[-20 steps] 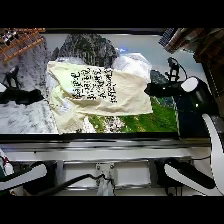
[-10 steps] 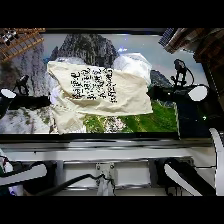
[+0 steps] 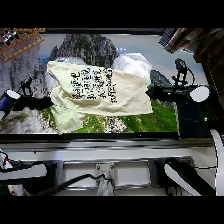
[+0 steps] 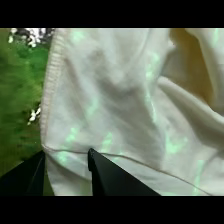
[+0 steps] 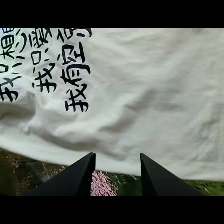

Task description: Fold the clothes and pants, and hang the long-sleeved shirts on hangers.

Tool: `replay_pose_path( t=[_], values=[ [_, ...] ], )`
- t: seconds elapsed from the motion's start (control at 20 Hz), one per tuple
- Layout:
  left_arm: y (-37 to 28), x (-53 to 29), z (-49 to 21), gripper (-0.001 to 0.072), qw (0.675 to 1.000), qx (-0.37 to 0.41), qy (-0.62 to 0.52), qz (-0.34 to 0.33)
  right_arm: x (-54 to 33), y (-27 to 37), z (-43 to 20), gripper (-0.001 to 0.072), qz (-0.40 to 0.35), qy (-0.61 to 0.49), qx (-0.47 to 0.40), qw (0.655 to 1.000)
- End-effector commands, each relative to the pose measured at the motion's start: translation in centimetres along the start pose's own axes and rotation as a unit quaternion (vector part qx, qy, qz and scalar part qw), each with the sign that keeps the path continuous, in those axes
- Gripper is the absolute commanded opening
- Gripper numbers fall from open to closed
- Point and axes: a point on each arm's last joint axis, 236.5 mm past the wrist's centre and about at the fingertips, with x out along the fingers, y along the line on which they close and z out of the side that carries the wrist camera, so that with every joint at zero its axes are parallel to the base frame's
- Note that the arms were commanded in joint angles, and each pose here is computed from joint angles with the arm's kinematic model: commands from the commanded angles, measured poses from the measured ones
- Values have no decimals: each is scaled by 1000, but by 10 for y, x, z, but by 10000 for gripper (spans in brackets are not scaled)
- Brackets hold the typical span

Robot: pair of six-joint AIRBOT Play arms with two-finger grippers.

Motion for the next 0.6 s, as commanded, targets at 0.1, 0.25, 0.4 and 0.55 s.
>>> replay_pose_path(
  t=[0.1, 0.25, 0.4, 0.55],
  values=[
    [-16, 5, 5, 21, 1000, -16, -10, -24, 0, 0, -5, 332, 1, 11, 0, 1000],
    [-19, -11, 13, 18, 999, -10, -26, -24, -2, -53, -30, 331, -95, 54, 12, 994],
    [-24, -37, 27, 18, 998, 0, -62, -21, 0, -119, -73, 293, -164, 95, 75, 979],
    [-31, -56, 35, 18, 996, 10, -87, -20, 13, -146, -85, 386, -143, 63, 187, 970]
  ],
)
